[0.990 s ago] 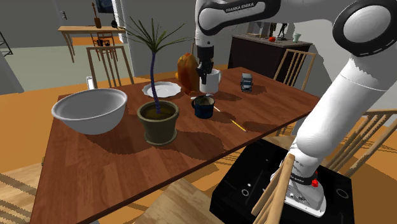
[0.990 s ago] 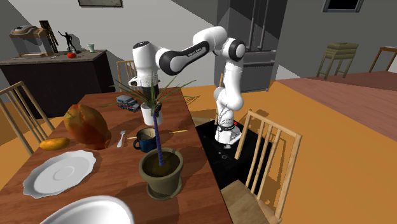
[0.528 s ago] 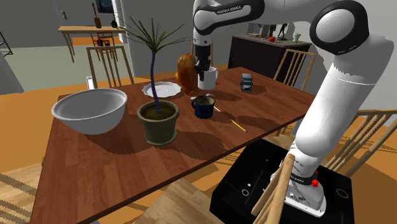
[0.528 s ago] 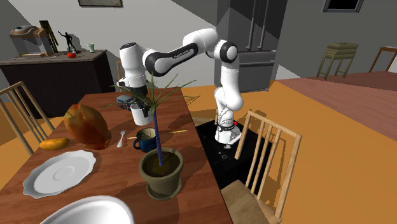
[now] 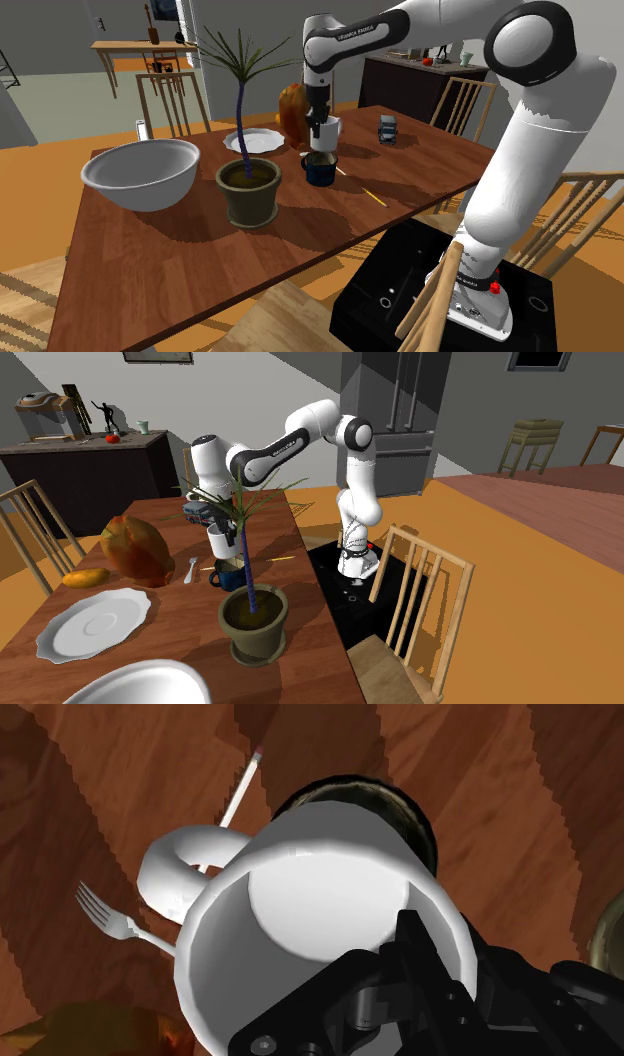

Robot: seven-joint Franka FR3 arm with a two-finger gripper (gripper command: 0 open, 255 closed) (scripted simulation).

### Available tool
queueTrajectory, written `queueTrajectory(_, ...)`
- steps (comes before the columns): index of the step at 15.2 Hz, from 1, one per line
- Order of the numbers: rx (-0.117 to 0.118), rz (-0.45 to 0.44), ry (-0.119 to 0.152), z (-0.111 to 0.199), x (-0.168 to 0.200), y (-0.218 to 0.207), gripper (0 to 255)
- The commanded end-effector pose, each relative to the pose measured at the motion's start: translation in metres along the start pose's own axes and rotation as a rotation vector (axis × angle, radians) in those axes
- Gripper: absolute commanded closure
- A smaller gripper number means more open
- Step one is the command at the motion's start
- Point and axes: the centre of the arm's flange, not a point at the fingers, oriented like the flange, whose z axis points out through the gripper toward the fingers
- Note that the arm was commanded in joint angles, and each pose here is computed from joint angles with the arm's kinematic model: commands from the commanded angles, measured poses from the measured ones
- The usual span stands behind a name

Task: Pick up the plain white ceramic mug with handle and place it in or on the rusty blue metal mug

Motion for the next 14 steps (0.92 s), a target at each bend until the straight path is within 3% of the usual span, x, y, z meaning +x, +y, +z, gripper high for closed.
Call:
queueTrajectory(1,0.000,0.000,0.001,0.011,0.001,0.000,255)
queueTrajectory(6,0.000,0.000,0.001,0.038,0.003,-0.001,255)
queueTrajectory(13,0.000,0.000,0.001,0.038,0.003,-0.001,255)
queueTrajectory(14,0.000,0.000,0.001,0.038,0.002,-0.001,0)
